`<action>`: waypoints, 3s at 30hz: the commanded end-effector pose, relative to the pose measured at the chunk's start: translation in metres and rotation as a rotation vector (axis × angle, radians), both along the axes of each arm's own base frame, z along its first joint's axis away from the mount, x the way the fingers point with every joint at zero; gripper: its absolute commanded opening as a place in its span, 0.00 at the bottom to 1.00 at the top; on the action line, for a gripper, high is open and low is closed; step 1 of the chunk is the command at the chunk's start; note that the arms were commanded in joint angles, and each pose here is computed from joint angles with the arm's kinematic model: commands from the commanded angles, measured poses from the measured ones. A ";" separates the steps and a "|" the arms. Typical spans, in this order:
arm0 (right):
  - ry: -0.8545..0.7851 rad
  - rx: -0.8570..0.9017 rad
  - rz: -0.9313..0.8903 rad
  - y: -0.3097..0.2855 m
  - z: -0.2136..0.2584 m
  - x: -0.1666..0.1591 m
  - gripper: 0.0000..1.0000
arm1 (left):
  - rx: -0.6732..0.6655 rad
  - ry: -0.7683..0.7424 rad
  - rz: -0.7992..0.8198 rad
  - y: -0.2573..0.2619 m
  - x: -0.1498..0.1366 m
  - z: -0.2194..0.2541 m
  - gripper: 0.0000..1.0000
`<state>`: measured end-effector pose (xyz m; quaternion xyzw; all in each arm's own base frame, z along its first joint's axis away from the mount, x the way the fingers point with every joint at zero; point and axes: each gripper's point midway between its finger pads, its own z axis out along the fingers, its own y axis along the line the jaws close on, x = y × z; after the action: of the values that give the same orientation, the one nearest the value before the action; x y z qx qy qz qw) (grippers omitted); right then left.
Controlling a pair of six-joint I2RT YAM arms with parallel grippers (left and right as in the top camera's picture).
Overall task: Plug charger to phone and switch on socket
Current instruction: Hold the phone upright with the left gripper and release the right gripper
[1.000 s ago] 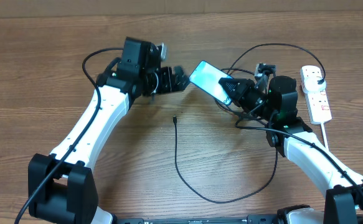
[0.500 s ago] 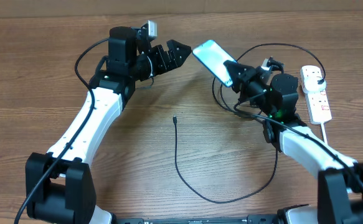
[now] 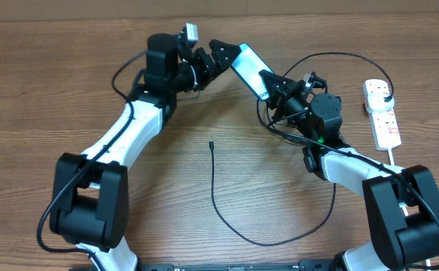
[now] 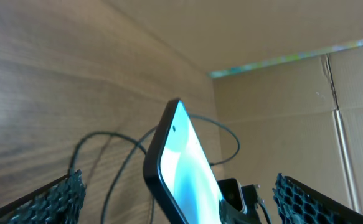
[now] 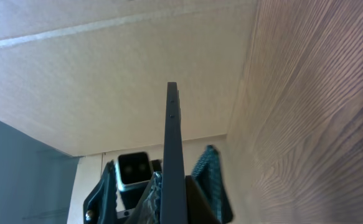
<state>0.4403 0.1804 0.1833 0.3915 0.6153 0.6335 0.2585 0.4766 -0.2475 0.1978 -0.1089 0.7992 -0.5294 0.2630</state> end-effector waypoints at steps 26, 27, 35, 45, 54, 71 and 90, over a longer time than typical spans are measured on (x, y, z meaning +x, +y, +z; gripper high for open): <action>-0.116 -0.065 -0.068 0.020 0.023 0.005 0.04 | -0.182 0.176 0.105 -0.048 -0.006 0.007 0.76; -0.117 -0.064 -0.060 0.022 0.023 0.005 0.04 | -0.182 0.176 0.104 -0.048 -0.006 0.007 0.73; -0.129 -0.082 -0.044 0.024 0.023 0.003 0.04 | -0.190 0.187 0.108 -0.048 -0.006 0.007 0.52; -0.129 -0.086 -0.049 0.023 0.023 0.004 0.04 | -0.192 0.190 0.098 -0.049 -0.007 0.007 0.21; -0.129 -0.085 -0.035 0.025 0.023 0.002 0.49 | -0.192 0.189 0.099 -0.049 -0.007 0.007 0.04; -0.505 -0.371 0.257 -0.021 0.071 -0.030 1.00 | -0.209 0.132 -0.040 0.013 0.001 0.017 0.04; -0.385 -0.733 0.489 0.028 0.009 -0.091 1.00 | -0.263 0.223 -0.195 0.088 -0.022 0.008 0.04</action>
<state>0.3509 0.2039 0.1861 0.0366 0.8070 0.5136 0.2891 0.4597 -0.1655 0.1973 -0.1530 0.7610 -0.6213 0.1068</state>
